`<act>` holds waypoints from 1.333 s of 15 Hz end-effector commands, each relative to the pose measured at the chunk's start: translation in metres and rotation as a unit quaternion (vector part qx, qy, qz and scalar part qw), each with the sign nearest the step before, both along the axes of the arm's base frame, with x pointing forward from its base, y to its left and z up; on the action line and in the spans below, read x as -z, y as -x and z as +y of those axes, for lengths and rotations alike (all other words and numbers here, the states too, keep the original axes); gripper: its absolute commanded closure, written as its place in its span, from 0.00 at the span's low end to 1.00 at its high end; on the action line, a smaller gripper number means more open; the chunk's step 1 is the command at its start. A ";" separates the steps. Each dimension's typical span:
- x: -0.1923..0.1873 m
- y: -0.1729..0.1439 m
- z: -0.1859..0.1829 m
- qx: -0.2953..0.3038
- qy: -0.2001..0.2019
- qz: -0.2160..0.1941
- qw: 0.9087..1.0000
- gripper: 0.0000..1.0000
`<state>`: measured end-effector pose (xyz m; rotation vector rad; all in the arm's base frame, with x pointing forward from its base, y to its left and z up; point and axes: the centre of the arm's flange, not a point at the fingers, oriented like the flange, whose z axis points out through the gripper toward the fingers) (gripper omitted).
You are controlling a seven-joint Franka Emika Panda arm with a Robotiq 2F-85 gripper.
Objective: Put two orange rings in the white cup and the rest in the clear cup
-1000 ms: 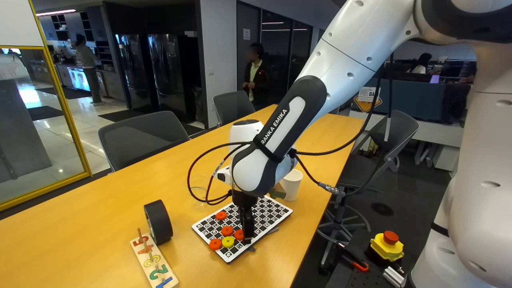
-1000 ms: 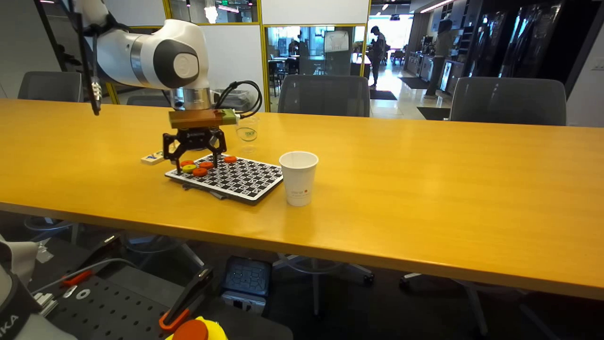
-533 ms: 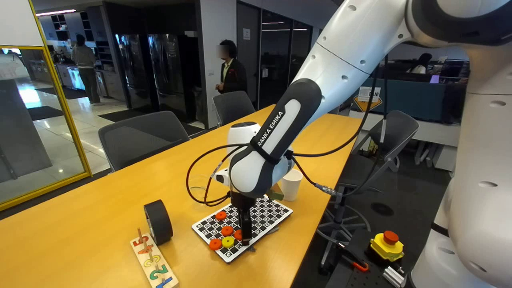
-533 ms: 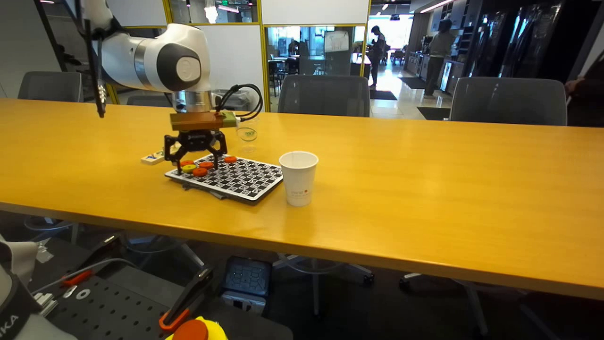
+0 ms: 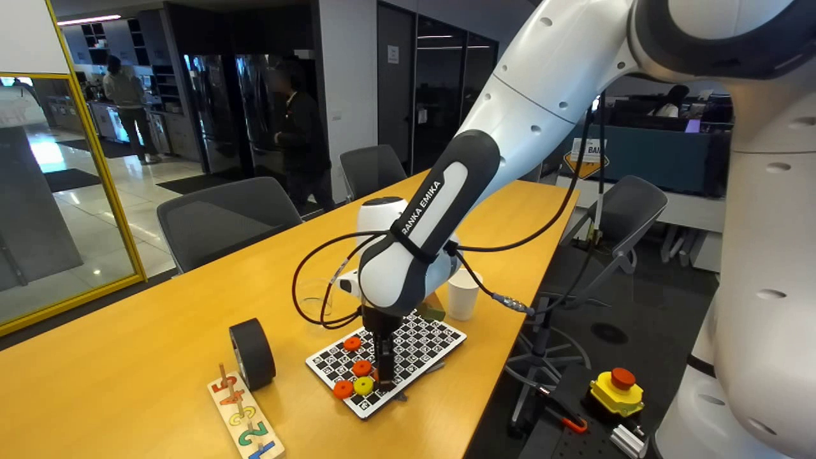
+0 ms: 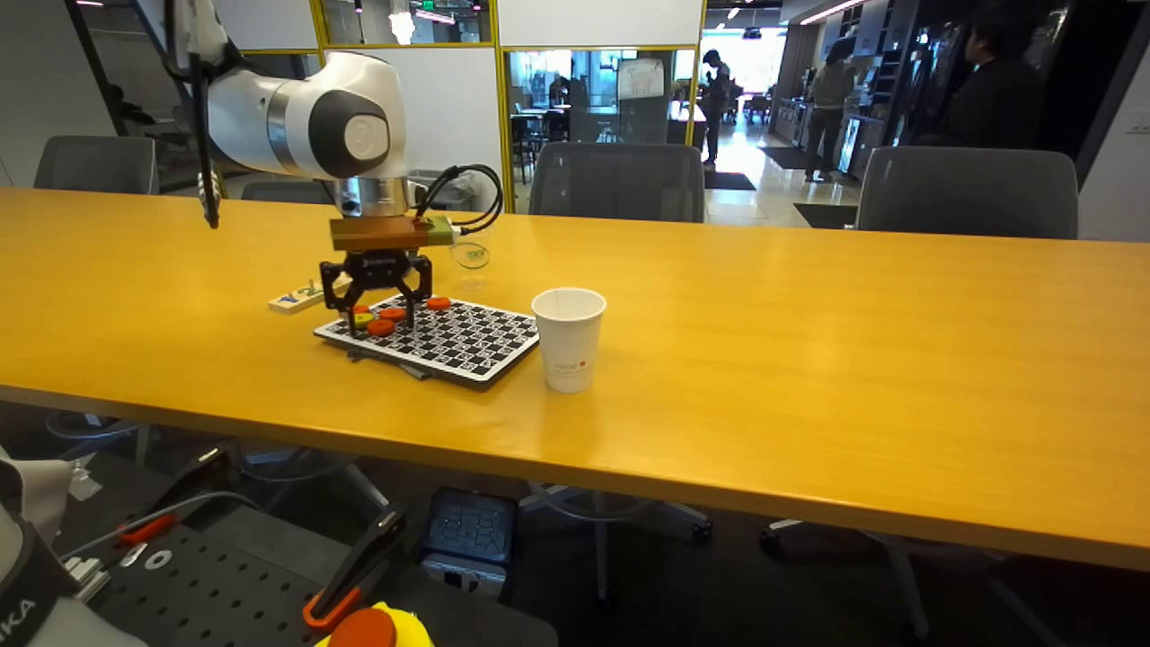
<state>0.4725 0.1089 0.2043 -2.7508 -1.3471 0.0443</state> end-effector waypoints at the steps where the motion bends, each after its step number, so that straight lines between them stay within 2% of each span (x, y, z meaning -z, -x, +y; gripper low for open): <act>1: -0.004 -0.007 0.005 0.011 0.001 -0.008 1.000 0.49; 5: -0.011 -0.011 0.004 0.021 0.007 -0.012 1.000 0.79; 6: -0.013 -0.011 0.003 0.022 0.009 -0.011 1.000 0.81; 9: -0.024 -0.014 0.000 0.032 0.017 -0.011 0.999 0.79; 12: -0.055 -0.028 -0.004 0.044 0.034 -0.022 0.998 0.79; 20: -0.133 -0.102 -0.011 0.032 0.053 -0.060 0.996 0.79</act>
